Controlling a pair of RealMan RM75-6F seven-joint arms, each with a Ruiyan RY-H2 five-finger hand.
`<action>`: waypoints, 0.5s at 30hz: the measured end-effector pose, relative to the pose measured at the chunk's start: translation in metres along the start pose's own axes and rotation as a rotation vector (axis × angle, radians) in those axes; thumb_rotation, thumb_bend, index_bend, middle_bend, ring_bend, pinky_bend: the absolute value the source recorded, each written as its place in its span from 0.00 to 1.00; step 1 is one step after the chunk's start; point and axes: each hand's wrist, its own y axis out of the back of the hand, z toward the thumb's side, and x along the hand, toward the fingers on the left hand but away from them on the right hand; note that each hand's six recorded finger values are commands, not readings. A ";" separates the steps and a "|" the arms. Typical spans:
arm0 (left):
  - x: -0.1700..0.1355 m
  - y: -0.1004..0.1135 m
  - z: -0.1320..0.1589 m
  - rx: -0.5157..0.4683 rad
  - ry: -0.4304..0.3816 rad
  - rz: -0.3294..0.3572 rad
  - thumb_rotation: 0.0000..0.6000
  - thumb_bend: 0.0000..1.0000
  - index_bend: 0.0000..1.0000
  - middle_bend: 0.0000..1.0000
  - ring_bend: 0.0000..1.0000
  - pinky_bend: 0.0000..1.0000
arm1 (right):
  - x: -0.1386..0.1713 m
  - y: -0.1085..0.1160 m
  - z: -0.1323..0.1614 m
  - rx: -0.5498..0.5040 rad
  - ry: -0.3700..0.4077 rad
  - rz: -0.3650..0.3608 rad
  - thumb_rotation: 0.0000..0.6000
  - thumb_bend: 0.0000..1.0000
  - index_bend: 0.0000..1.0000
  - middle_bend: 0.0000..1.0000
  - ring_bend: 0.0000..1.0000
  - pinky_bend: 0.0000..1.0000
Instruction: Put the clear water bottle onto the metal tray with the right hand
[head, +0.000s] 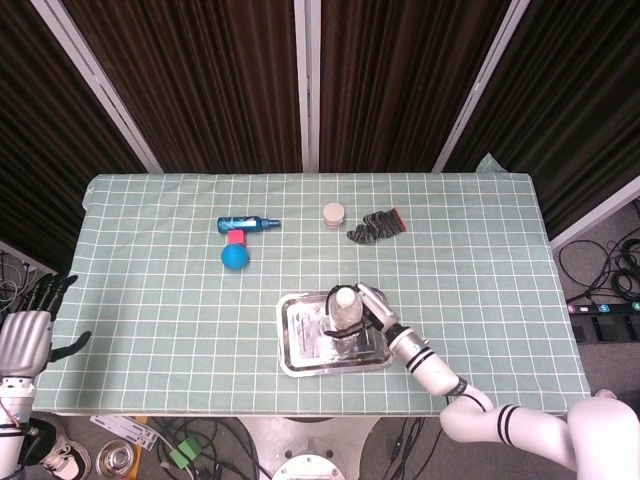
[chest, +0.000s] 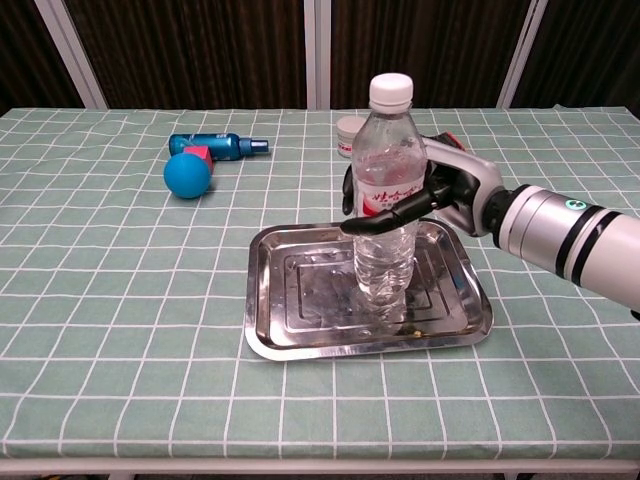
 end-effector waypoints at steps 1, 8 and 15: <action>0.001 0.000 0.000 -0.001 -0.002 0.000 1.00 0.23 0.16 0.18 0.09 0.19 | 0.000 -0.001 0.000 0.006 0.001 0.012 1.00 0.00 0.24 0.36 0.13 0.21; 0.003 -0.003 0.006 -0.005 -0.020 -0.006 1.00 0.23 0.16 0.18 0.09 0.19 | 0.010 0.009 -0.004 0.075 -0.021 0.077 1.00 0.00 0.00 0.14 0.00 0.03; 0.002 -0.004 0.012 -0.012 -0.029 -0.008 1.00 0.23 0.16 0.18 0.09 0.19 | 0.038 0.041 0.001 0.200 -0.066 0.102 1.00 0.00 0.00 0.02 0.00 0.00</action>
